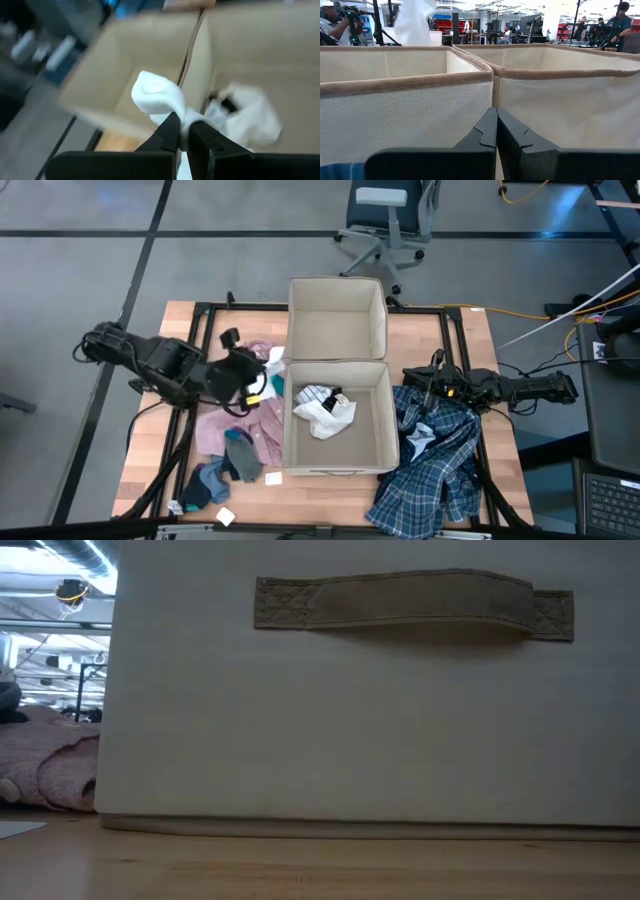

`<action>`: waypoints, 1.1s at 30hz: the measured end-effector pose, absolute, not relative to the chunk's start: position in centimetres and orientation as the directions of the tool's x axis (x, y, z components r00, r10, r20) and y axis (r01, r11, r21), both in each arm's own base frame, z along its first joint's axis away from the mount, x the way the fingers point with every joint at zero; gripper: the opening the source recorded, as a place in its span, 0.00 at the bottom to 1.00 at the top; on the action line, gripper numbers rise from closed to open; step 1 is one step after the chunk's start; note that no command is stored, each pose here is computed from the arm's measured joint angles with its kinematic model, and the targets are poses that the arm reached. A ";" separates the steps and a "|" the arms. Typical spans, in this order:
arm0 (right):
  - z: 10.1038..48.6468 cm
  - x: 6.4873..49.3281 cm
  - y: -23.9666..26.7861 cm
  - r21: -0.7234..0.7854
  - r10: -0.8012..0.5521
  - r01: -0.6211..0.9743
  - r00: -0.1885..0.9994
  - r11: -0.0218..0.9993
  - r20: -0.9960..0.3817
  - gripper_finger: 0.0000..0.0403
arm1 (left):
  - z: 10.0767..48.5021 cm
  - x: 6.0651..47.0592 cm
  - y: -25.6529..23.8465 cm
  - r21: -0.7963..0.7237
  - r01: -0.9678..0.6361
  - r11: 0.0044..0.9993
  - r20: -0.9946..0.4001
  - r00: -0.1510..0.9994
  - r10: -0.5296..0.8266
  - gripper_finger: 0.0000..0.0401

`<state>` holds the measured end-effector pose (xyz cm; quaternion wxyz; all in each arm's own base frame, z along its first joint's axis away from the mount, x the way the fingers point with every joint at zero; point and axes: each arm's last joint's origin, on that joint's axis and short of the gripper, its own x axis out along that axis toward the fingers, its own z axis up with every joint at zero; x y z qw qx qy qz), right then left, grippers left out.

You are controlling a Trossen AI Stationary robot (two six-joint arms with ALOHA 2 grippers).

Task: Sort clothes
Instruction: Put the white sock into the bottom laundry organizer

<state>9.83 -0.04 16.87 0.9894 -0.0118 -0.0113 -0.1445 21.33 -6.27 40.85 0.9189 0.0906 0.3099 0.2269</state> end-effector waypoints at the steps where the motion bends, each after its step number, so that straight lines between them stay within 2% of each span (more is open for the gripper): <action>1: 16.9 9.8 0.0 -0.020 -0.287 0.287 0.958 0.958 0.026 0.02 | 41.4 21.6 -6.4 0.304 -0.351 0.886 -0.496 0.735 0.462 0.03; 6: 16.9 9.8 -0.1 -0.020 -0.293 0.294 0.956 0.956 0.026 0.02 | 43.9 22.8 -6.9 0.333 -0.309 0.891 -0.328 0.847 0.417 0.03; 12: 16.9 9.8 -0.1 -0.020 -0.294 0.294 0.956 0.956 0.026 0.02 | 46.1 23.9 -6.8 0.380 -0.319 0.869 -0.141 0.908 0.395 0.03; 17: 16.9 9.8 -0.1 -0.020 -0.295 0.295 0.955 0.955 0.026 0.02 | 46.9 24.8 -5.7 0.335 -0.282 0.899 -0.074 0.943 0.324 0.03; 25: 16.9 9.8 -0.1 -0.020 -0.294 0.295 0.955 0.955 0.026 0.02 | 43.6 27.9 -4.5 0.239 -0.133 0.962 -0.193 0.964 0.181 0.03; 33: 16.9 9.8 -0.1 -0.020 -0.294 0.294 0.956 0.956 0.026 0.02 | 40.2 30.1 -4.7 0.252 -0.093 0.963 -0.377 0.907 0.187 0.03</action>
